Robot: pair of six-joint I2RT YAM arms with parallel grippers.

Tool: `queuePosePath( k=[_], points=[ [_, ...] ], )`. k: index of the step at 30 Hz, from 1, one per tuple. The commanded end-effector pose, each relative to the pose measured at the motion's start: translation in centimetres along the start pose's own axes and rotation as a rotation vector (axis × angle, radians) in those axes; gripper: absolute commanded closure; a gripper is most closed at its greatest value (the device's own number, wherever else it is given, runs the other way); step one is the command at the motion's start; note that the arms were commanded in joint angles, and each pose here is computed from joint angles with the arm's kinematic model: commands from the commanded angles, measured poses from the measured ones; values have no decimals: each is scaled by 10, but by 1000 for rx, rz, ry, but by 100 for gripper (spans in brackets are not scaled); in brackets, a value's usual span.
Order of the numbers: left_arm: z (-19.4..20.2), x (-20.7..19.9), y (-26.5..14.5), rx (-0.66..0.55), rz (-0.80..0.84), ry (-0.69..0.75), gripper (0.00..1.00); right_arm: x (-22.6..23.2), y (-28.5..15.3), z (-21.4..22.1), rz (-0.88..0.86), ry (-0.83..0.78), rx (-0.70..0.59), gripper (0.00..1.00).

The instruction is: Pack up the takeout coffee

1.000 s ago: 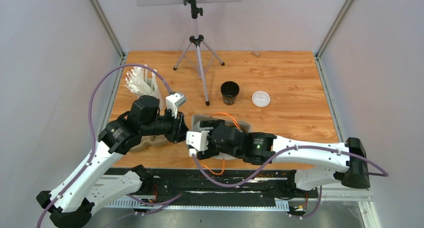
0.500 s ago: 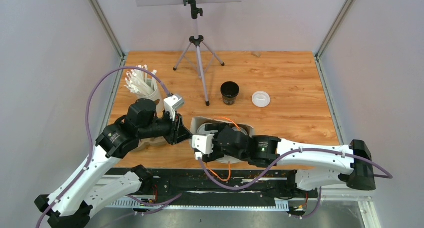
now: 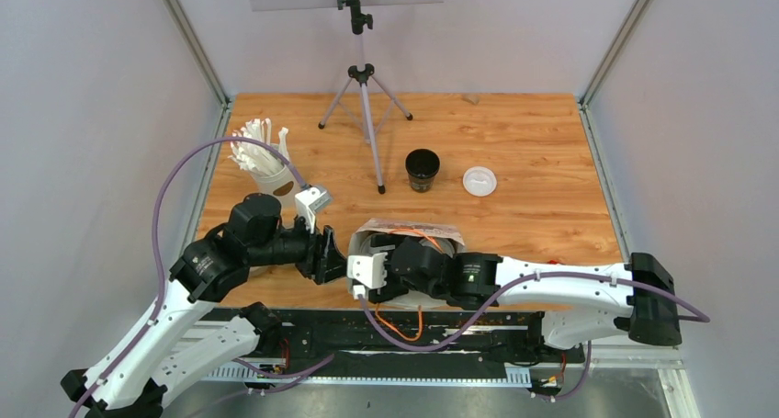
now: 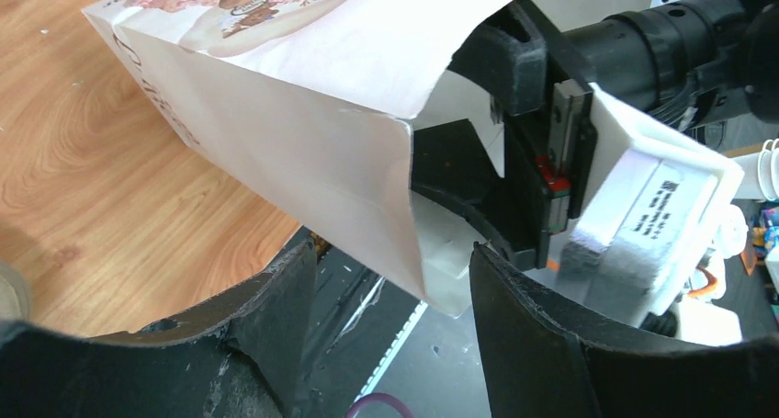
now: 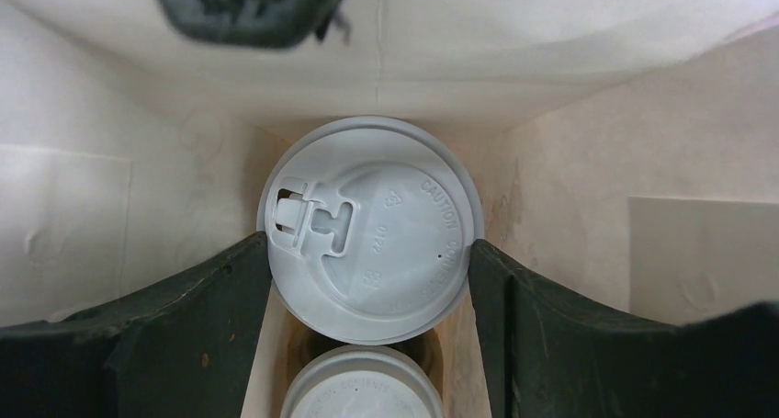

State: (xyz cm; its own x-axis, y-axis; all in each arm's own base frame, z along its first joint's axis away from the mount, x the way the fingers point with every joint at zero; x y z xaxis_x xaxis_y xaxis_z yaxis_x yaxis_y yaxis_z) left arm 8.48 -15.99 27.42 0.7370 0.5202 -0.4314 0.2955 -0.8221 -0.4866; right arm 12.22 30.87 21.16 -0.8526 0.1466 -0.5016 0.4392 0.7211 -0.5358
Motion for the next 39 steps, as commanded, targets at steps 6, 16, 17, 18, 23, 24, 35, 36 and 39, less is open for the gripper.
queuePosePath(
  k=[6,16,17,18,23,24,35,36,39],
  points=[
    [-2,9,-3,-15,-82,10,34,-8,23,-23,87,20,-84,28],
    [0,14,0,-8,-102,28,50,-1,16,-8,58,2,-45,28],
    [1,15,0,-4,-101,28,51,0,14,-5,54,2,-39,28],
    [2,15,1,-1,-99,27,53,1,12,-2,49,1,-31,28],
    [1,11,4,-11,-63,25,75,6,7,12,25,-8,9,28],
    [1,11,5,-10,-56,25,79,7,6,14,26,-8,16,28],
    [0,0,6,-20,45,57,85,6,13,17,33,-41,39,27],
    [0,-1,5,-20,50,60,85,4,15,17,40,-43,45,27],
    [1,-2,4,-23,55,62,85,1,19,15,54,-43,44,27]
  ],
)
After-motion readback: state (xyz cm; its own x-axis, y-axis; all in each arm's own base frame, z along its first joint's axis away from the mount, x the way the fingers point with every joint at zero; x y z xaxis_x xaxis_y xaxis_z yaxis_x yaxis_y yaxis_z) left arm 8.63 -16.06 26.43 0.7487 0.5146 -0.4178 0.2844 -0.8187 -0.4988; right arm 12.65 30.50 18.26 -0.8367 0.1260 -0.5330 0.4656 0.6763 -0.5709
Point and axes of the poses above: each gripper's point midway between its finger pads, its own y axis out along the fingers, its own x axis along the line the jaws close on, z = x × y, the point moved 5 cm from there along -y, back along the fingers, and after that the axes turned 7 degrees about y, right-handed, at the moved point
